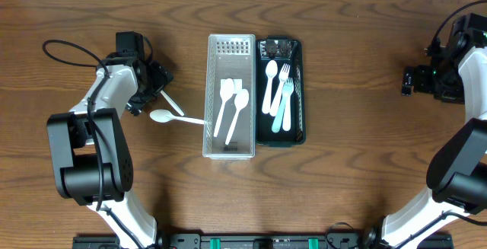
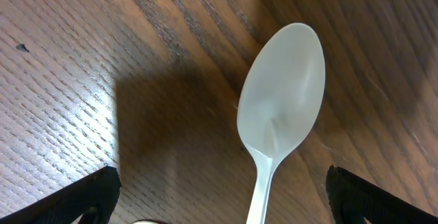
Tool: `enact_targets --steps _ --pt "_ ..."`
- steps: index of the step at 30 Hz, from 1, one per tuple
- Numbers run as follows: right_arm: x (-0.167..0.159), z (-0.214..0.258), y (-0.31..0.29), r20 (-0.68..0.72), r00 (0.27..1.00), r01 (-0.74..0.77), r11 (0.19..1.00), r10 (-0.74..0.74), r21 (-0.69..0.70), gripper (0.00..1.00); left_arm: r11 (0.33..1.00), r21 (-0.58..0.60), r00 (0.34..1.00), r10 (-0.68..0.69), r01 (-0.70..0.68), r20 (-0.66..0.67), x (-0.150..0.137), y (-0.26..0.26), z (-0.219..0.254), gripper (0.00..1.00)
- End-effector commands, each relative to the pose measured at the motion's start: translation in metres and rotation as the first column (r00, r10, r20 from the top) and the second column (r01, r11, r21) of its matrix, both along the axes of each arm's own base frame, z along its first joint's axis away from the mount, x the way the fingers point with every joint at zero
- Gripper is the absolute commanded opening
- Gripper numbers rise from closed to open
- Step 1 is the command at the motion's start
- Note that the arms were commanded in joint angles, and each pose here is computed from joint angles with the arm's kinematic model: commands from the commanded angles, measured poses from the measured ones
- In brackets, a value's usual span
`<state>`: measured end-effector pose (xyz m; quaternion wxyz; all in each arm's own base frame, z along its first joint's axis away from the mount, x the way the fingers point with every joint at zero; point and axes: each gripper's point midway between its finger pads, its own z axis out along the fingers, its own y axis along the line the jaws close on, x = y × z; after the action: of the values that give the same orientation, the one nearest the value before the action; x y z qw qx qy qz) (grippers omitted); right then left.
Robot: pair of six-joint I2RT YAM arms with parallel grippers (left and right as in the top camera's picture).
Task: Pack container
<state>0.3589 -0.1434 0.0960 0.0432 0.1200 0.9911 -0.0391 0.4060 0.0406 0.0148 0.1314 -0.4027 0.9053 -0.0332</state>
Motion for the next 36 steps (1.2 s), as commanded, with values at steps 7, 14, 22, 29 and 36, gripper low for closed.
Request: enact_targets --steps 7,14,22,29,36 --pt "-0.001 0.0 -0.001 0.001 1.0 -0.007 1.0 0.007 0.002 0.99 0.999 0.029 0.999 -0.04 0.041 -0.024 -0.001 0.004 -0.007 0.98" --pt "-0.001 0.0 -0.001 0.001 1.0 -0.008 1.0 0.008 0.002 0.99 0.999 0.026 0.998 -0.043 0.044 -0.052 -0.005 0.004 -0.015 0.98" --pt "-0.001 0.0 -0.001 0.001 1.0 -0.008 1.0 0.008 0.002 0.99 0.998 0.026 0.997 -0.047 0.049 -0.063 -0.008 0.003 -0.016 0.98" --pt "-0.001 0.0 -0.001 0.001 1.0 -0.008 1.0 0.008 0.002 0.99 0.997 0.026 0.993 -0.072 0.075 -0.093 -0.015 0.003 -0.017 0.98" --pt "-0.001 0.0 -0.001 0.001 1.0 -0.008 1.0 0.008 0.002 0.99 0.99 0.037 0.988 -0.131 0.134 -0.085 -0.007 -0.001 -0.009 0.98"
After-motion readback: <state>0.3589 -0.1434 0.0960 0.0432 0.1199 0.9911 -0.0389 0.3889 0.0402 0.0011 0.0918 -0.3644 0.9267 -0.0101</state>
